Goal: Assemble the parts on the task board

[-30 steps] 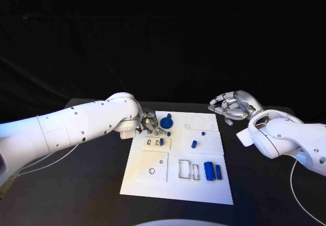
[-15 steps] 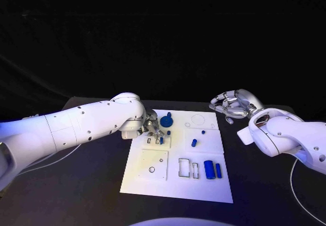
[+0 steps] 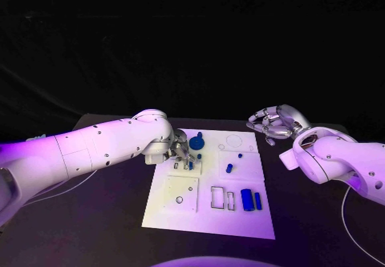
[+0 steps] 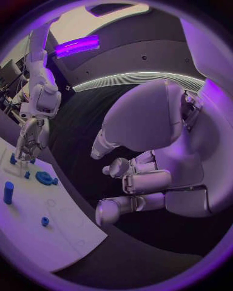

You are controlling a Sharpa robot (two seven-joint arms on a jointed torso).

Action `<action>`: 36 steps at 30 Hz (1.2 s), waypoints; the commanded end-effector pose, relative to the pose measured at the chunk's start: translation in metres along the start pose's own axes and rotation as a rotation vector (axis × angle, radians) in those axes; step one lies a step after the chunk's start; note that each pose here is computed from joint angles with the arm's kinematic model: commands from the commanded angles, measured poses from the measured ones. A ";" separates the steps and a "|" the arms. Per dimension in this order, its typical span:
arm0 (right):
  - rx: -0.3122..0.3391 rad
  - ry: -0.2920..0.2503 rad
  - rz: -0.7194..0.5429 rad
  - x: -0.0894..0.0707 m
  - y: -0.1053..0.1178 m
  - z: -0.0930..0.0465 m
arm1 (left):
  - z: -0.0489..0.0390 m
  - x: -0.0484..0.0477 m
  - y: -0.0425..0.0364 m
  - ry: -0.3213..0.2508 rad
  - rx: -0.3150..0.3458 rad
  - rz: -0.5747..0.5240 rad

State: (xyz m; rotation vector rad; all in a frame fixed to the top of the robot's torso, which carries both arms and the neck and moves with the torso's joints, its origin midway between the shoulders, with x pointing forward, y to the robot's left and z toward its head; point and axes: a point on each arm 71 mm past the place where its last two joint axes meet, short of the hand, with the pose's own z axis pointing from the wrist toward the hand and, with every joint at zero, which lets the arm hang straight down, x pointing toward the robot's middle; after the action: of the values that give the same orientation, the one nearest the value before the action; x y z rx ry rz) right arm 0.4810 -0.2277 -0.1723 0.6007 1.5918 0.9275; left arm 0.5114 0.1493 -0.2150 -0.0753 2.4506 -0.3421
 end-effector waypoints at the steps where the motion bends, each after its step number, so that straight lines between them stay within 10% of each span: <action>1: 0.002 0.003 -0.001 0.001 0.000 0.000 | 0.0001 0.0014 -0.0018 0.023 0.010 -0.004; 36: 0.000 0.015 -0.024 0.003 0.000 0.001 | 0.0016 0.0032 -0.0014 0.070 0.032 -0.066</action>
State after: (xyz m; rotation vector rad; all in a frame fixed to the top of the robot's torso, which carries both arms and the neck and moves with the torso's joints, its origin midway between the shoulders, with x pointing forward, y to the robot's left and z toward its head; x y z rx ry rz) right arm 0.4815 -0.2258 -0.1738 0.5891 1.6001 0.9161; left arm 0.5111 0.1486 -0.2174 -0.1301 2.4921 -0.3926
